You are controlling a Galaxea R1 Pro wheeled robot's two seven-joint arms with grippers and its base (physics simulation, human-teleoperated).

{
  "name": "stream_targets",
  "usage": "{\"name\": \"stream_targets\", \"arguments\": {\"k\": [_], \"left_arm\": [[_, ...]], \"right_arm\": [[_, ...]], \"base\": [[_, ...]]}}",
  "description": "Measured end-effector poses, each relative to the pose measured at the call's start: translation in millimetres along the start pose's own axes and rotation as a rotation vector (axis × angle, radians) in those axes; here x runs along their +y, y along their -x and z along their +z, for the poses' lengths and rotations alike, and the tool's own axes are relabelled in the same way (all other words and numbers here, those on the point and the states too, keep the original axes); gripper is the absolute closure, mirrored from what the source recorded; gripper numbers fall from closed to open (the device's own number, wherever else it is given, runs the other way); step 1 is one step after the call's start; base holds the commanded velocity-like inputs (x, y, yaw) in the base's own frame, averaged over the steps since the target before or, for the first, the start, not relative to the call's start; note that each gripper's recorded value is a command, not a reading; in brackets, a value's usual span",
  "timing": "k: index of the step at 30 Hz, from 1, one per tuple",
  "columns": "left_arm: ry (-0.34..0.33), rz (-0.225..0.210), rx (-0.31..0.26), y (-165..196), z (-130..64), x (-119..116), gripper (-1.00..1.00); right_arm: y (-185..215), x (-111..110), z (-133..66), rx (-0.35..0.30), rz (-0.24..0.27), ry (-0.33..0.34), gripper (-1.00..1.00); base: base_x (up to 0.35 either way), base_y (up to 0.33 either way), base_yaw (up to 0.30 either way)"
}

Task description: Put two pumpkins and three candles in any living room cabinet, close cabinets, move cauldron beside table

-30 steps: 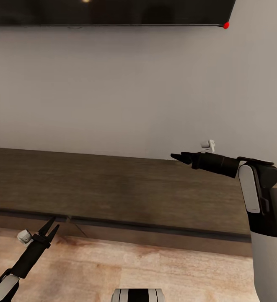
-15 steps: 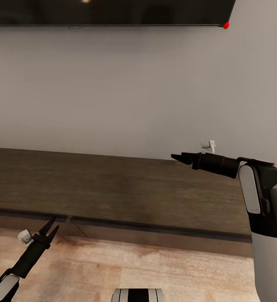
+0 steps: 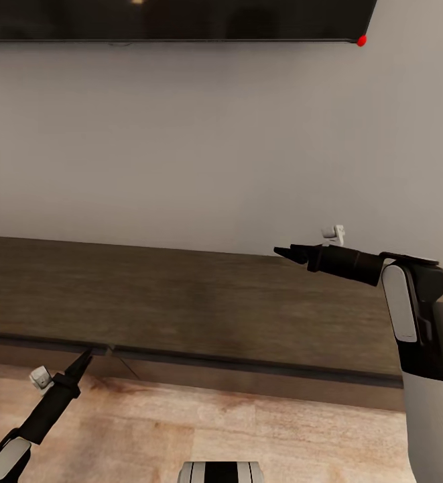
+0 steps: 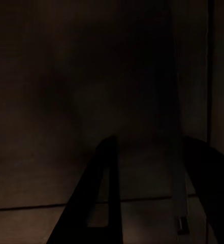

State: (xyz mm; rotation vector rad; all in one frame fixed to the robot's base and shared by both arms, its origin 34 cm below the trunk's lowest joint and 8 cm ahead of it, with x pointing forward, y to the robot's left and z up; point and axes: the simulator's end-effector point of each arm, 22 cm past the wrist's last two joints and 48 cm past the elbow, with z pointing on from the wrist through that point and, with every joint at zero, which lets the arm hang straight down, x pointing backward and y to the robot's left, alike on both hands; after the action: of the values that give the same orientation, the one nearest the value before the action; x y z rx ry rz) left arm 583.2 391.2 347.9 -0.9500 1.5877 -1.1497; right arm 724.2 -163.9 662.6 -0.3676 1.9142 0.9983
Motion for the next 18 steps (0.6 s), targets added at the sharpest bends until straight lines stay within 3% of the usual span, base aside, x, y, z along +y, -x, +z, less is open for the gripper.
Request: {"name": "stream_targets", "arguments": {"k": [18], "left_arm": [[-0.036,0.000,0.007,-4,8.4,-12,1.00]], "right_arm": [[-1,0,0.0,0.001,0.001,0.001,-1.00]], "base": [[0.000,0.000,0.000]]}}
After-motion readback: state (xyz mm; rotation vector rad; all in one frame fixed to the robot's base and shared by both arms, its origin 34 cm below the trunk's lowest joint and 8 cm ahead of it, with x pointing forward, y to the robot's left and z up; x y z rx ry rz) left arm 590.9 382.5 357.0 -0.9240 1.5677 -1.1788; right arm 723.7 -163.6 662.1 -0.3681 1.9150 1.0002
